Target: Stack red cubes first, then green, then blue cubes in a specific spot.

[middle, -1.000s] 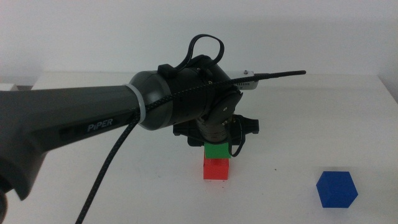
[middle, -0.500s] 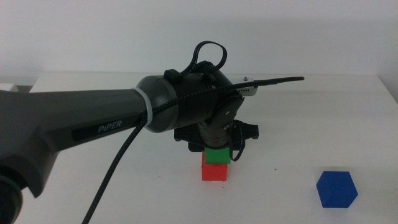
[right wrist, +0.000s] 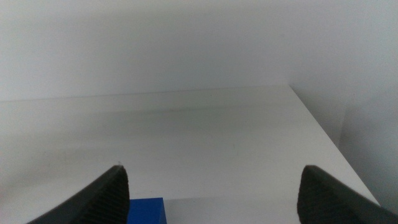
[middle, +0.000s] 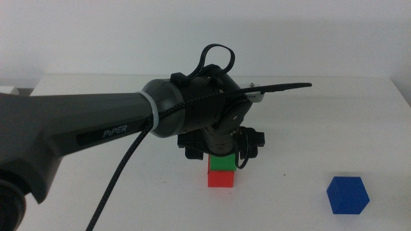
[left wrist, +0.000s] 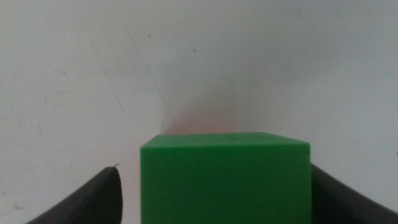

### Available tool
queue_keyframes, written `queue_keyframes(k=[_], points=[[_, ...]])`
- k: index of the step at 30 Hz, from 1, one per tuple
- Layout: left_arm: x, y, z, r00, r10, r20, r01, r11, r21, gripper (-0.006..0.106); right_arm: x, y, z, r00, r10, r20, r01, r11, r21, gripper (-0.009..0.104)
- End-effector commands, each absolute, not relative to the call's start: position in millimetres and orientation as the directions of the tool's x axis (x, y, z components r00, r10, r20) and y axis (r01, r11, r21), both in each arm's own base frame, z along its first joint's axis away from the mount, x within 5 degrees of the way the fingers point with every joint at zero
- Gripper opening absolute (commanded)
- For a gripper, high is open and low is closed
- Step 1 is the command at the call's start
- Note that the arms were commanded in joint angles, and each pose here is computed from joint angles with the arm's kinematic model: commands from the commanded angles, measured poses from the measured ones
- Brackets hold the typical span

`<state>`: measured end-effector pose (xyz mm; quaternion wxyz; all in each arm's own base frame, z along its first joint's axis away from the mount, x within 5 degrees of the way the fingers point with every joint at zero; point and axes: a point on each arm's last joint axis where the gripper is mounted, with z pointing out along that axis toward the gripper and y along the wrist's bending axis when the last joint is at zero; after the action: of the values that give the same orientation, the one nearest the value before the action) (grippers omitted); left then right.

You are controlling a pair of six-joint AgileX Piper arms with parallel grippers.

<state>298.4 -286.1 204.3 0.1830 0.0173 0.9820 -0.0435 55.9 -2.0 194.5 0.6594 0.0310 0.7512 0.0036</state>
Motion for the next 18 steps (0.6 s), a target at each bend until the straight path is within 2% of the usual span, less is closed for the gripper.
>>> queue_keyframes(k=[1, 5, 8, 11, 13, 14, 16, 18], points=[[298.2, -284.7, 208.2, -0.929, 0.022, -0.368, 0.052, 0.996, -0.072, 0.094, 55.8, -1.8, 194.4, -0.118, 0.031, -0.992, 0.036, 0.999, 0.027, 0.084], [290.7, -273.4, 236.9, -0.918, 0.070, -0.391, 0.091, 0.995, -0.037, 0.094, 55.8, -1.8, 194.4, -0.118, 0.031, -0.992, 0.036, 0.999, 0.027, 0.084], [275.4, -255.5, 284.7, -0.881, 0.165, -0.444, 0.192, 0.981, -0.015, 0.094, 55.8, -1.8, 194.4, -0.118, 0.031, -0.992, 0.036, 0.999, 0.027, 0.084], [247.5, -222.1, 340.8, -0.839, 0.254, -0.481, 0.273, 0.961, 0.030, 0.094, 55.8, -1.8, 194.4, -0.118, 0.031, -0.992, 0.036, 0.999, 0.027, 0.084], [224.4, -191.8, 377.6, -0.828, 0.212, -0.519, 0.237, 0.971, 0.019, 0.094, 55.8, -1.8, 194.4, -0.118, 0.031, -0.992, 0.036, 0.999, 0.027, 0.084], [206.7, -169.3, 404.1, -0.775, 0.197, -0.600, 0.239, 0.971, 0.010, 0.094, 55.8, -1.8, 194.4, -0.118, 0.031, -0.992, 0.036, 0.999, 0.027, 0.084], [187.4, -147.9, 423.4, -0.726, 0.201, -0.658, 0.263, 0.965, 0.004, 0.094, 55.8, -1.8, 194.4, -0.118, 0.031, -0.992, 0.036, 0.999, 0.027, 0.084], [155.9, -121.3, 443.7, -0.672, 0.206, -0.711, 0.329, 0.944, -0.038, 0.094, 55.8, -1.8, 194.4, -0.118, 0.031, -0.992, 0.036, 0.999, 0.027, 0.084]])
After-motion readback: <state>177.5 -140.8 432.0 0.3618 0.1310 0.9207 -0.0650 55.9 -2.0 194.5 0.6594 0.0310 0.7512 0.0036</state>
